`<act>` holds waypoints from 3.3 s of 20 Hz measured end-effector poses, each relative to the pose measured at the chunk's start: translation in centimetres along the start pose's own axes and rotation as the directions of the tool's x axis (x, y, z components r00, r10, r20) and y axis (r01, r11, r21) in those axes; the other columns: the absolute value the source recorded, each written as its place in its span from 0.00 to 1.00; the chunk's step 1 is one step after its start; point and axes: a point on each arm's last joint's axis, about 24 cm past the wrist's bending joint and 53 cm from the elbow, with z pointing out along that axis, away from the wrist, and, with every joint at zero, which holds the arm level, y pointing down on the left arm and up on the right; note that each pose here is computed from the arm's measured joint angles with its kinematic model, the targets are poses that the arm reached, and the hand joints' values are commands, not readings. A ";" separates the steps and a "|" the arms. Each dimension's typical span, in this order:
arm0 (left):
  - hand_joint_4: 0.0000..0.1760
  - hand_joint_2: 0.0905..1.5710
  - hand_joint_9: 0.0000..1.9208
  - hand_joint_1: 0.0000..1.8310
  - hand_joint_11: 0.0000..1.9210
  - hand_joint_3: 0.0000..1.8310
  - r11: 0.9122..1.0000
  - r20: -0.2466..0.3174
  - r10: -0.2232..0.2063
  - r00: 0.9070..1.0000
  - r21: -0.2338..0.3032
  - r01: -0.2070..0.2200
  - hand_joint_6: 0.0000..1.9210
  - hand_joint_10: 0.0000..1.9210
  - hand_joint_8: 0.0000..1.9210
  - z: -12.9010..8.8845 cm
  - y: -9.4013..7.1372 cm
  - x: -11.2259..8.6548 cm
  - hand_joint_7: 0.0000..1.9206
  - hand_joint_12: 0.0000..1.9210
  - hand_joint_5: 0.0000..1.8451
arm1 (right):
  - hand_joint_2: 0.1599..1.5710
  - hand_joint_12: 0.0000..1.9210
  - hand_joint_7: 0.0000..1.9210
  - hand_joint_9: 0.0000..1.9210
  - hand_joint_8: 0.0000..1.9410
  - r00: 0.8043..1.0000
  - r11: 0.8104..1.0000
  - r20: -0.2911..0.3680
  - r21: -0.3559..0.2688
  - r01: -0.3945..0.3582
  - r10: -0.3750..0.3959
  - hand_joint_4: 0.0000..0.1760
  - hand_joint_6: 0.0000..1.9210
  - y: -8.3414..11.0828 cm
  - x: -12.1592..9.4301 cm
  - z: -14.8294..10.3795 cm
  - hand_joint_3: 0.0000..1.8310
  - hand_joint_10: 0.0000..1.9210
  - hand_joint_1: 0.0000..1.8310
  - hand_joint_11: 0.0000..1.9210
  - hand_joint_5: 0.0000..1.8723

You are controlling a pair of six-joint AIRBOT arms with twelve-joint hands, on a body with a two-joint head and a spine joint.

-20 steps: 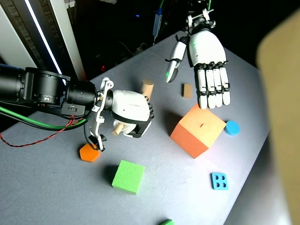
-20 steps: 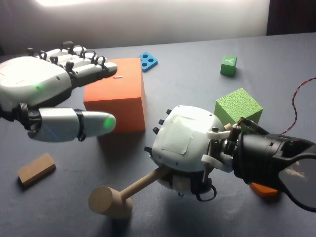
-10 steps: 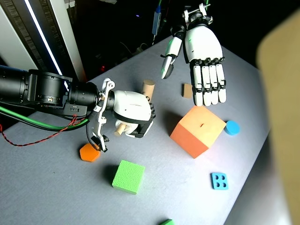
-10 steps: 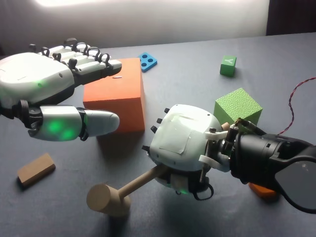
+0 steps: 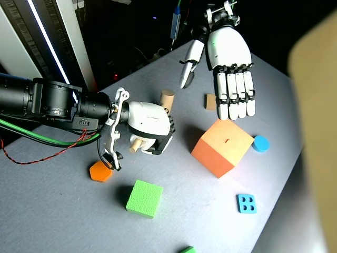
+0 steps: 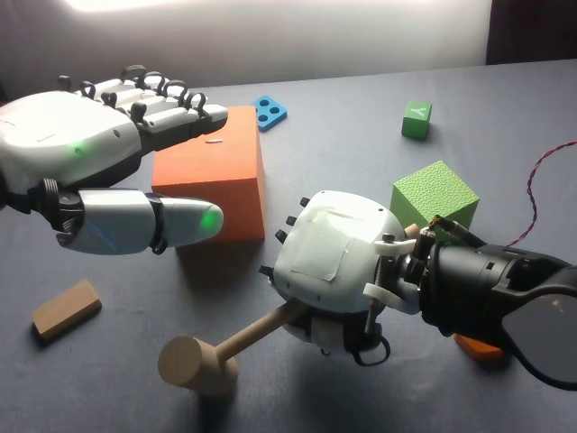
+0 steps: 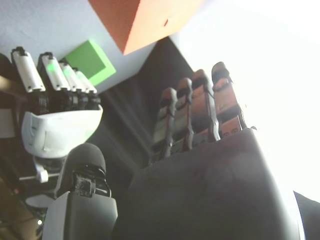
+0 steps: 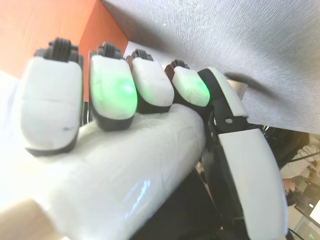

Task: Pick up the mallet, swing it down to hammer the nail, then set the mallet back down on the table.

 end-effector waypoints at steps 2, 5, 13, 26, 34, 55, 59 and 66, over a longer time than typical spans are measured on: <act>0.00 0.79 0.05 0.00 0.02 0.00 1.000 -0.003 -0.001 1.000 -0.003 0.001 0.00 0.00 0.00 0.0 0.1 0.1 0.05 0.02 0.06 | 1.00 1.00 0.79 0.85 1.00 1.000 1.000 0.000 0.000 -0.001 0.001 1.00 1.00 0.0 0.0 0.0 0.02 1.00 0.16 0.91 0.68; 0.00 0.79 0.05 0.00 0.02 0.00 1.000 -0.014 -0.001 1.000 -0.013 0.001 0.01 0.01 0.01 0.0 0.3 0.3 0.06 0.02 0.07 | 1.00 1.00 0.79 0.85 1.00 1.000 1.000 0.000 0.001 -0.002 0.002 1.00 1.00 -0.1 0.0 0.0 0.02 1.00 0.16 0.91 0.68; 0.00 0.79 0.05 0.00 0.02 0.00 1.000 -0.018 -0.001 1.000 -0.016 0.001 0.00 0.00 0.00 0.0 0.4 0.4 0.06 0.02 0.06 | 0.93 1.00 0.63 0.68 1.00 1.000 1.000 -0.001 0.002 0.005 -0.005 0.99 1.00 -0.2 0.0 -0.1 0.00 1.00 0.12 0.75 0.58; 0.00 0.78 0.05 0.00 0.02 0.00 1.000 -0.018 -0.002 1.000 -0.016 0.002 0.00 0.00 0.00 0.0 0.4 0.4 0.06 0.02 0.06 | 0.84 0.71 0.25 0.22 0.44 1.000 1.000 -0.014 -0.003 0.013 -0.013 0.00 0.29 -0.1 0.2 -0.6 0.00 0.51 0.17 0.09 0.25; 0.00 0.78 0.06 0.00 0.03 0.00 1.000 -0.019 -0.006 1.000 -0.017 0.005 0.01 0.00 0.00 0.0 0.4 0.4 0.07 0.03 0.08 | 0.84 0.51 0.21 0.20 0.00 1.000 1.000 -0.003 -0.004 0.027 -0.027 0.00 0.00 0.1 -0.5 -1.8 0.00 0.00 0.11 0.00 0.22; 0.00 0.77 0.06 0.00 0.03 0.00 0.999 -0.003 -0.032 0.999 -0.003 0.032 0.00 0.00 0.00 -0.3 -0.7 -0.3 0.07 0.03 0.07 | 0.83 0.29 0.13 0.11 0.00 0.948 0.936 0.052 0.148 -0.319 0.314 0.00 0.00 -5.7 -9.4 -15.3 0.00 0.00 0.08 0.00 0.14; 0.00 0.78 0.06 0.00 0.03 0.00 0.999 -0.028 -0.042 0.999 0.017 0.042 0.00 0.00 0.00 -0.4 -2.1 0.8 0.07 0.03 0.08 | 0.83 0.31 0.14 0.12 0.00 0.952 0.938 0.043 0.166 -0.305 0.303 0.00 0.00 -6.3 -9.1 -16.1 0.00 0.00 0.08 0.00 0.15; 0.00 0.78 0.05 0.00 0.02 0.00 0.998 -0.048 -0.047 0.998 0.032 0.049 0.00 0.00 0.00 -0.4 -3.1 1.7 0.06 0.02 0.07 | 0.83 0.33 0.15 0.13 0.00 0.950 0.939 0.101 0.154 -0.308 0.295 0.00 0.00 -5.9 -10.8 -15.4 0.00 0.00 0.09 0.00 0.15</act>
